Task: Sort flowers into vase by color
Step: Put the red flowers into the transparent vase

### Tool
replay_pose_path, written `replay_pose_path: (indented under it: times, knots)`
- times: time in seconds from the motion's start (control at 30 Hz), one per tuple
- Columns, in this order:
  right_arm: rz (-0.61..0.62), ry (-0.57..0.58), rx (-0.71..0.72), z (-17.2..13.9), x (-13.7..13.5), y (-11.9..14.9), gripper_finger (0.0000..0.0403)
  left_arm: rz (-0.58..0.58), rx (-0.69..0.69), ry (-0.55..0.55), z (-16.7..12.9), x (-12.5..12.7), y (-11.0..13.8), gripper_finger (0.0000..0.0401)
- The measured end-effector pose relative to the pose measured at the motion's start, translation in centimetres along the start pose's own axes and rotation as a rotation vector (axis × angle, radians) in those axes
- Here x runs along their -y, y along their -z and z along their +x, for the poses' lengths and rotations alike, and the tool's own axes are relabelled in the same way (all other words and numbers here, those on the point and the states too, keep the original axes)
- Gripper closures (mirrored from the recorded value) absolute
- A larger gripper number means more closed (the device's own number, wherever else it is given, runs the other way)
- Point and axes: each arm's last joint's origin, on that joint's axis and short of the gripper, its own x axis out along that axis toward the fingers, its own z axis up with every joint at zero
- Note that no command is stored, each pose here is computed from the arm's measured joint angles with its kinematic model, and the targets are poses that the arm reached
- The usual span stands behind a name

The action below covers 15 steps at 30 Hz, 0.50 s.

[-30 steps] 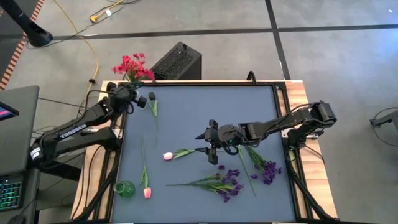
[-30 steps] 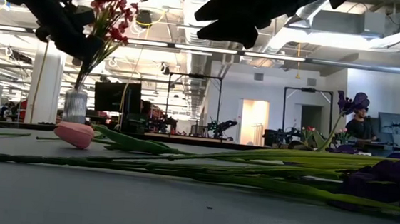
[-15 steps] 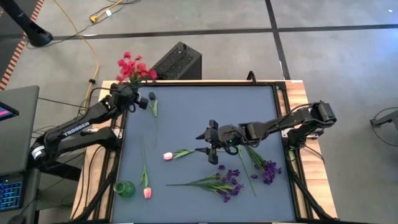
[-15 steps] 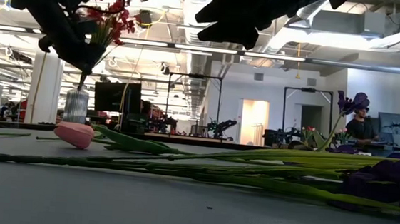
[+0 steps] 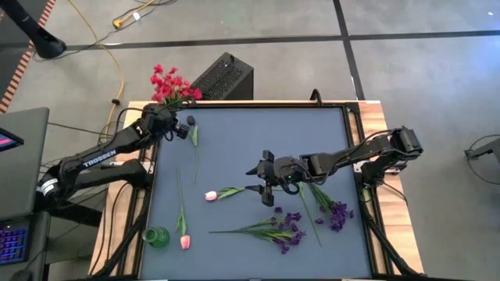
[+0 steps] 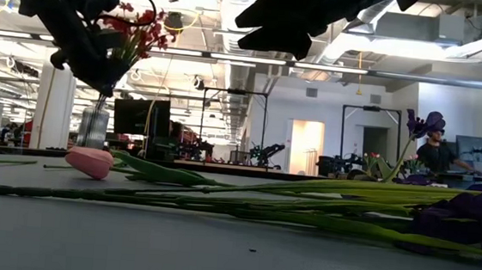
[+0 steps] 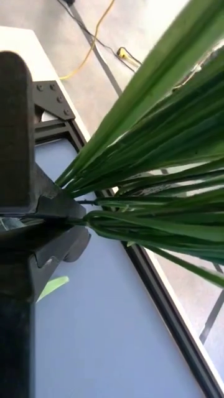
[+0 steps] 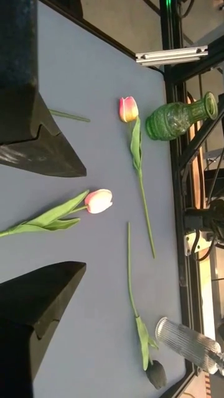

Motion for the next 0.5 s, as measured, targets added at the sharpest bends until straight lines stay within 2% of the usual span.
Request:
replay_pose_path:
  times: [0.2, 0.5]
  knots:
    - [0.000, 0.000, 0.000, 0.00, 0.00, 0.00, 0.0143, -0.007, 0.011, 0.001, -0.34, -0.18, -0.01, 0.0383]
    - [0.000, 0.000, 0.000, 0.00, 0.01, 0.00, 0.0143, -0.018, -0.071, 0.048, -0.54, -0.01, 0.88, 0.0294]
